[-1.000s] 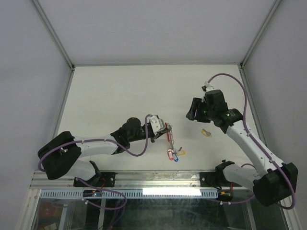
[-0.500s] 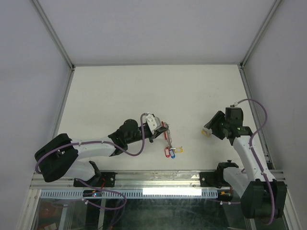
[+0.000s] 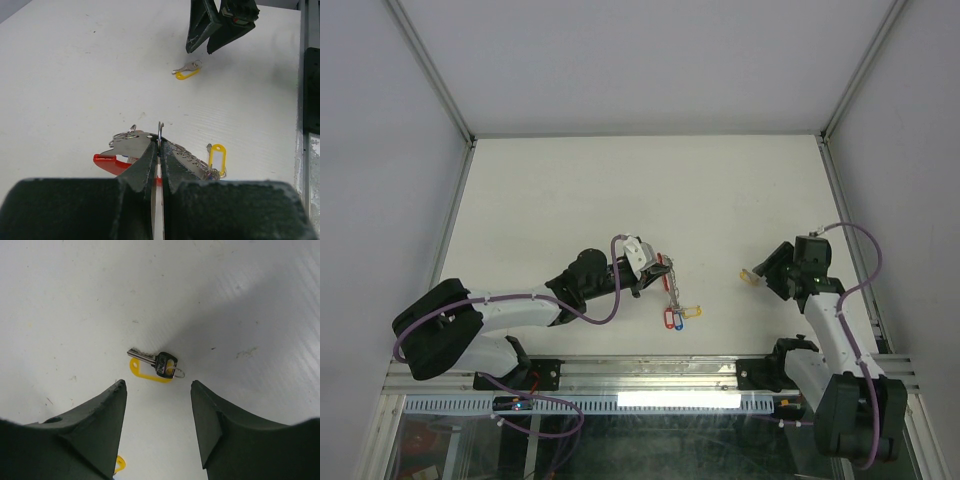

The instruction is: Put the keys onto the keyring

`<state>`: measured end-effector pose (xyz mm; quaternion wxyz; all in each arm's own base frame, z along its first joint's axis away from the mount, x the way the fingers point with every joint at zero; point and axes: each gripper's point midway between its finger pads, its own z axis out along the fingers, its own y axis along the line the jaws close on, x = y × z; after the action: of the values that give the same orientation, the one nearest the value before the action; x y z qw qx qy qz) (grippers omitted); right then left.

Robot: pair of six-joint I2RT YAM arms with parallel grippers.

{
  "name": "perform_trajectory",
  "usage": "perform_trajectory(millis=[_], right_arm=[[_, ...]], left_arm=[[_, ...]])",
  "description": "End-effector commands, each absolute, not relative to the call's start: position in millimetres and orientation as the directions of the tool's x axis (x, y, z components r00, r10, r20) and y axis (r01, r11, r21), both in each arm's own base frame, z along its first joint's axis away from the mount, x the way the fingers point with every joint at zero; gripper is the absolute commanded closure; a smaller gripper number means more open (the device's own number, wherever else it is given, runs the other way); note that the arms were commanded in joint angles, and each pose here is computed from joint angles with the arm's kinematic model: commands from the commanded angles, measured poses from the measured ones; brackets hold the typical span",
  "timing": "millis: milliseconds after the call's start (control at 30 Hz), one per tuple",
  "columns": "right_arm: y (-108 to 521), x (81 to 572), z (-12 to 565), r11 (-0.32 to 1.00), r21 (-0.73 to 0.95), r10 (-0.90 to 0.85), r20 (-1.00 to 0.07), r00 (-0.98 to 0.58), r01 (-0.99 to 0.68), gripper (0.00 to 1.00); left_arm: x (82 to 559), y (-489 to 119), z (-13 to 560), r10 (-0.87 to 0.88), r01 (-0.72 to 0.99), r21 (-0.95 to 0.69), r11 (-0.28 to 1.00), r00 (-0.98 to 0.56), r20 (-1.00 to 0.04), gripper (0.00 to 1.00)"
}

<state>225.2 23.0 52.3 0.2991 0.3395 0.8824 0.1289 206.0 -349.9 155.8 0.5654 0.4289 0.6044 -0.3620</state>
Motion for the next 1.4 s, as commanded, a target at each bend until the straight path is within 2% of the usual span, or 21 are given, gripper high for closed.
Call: perform_trajectory(millis=[0,133,600,867,1367], right_arm=[[16,251,58,0.723,0.47,0.69,-0.478,-0.543,0.506,0.43],[12,257,54,0.72,0.467,0.694,-0.476,-0.54,0.514,0.45],[18,242,31,0.71,0.456,0.703,-0.417,-0.577,0.536,0.61],[33,244,29,0.699,0.507,0.704,-0.367,-0.608,0.504,0.69],[84,249,44,0.673,0.617,0.681,-0.303,-0.667,0.407,0.72]], left_arm=[[203,-357,182,0.026,0.937,0.053,0.344,0.048,-0.999,1.0],[204,-357,182,0.035,0.937,0.056,0.345,0.047,-0.998,1.0],[203,-359,180,0.045,0.94,0.056,0.337,0.043,-0.998,1.0],[203,-360,180,0.051,0.941,0.055,0.333,0.04,-0.998,1.0],[204,-360,177,0.07,0.942,0.051,0.332,0.029,-0.997,1.0]])
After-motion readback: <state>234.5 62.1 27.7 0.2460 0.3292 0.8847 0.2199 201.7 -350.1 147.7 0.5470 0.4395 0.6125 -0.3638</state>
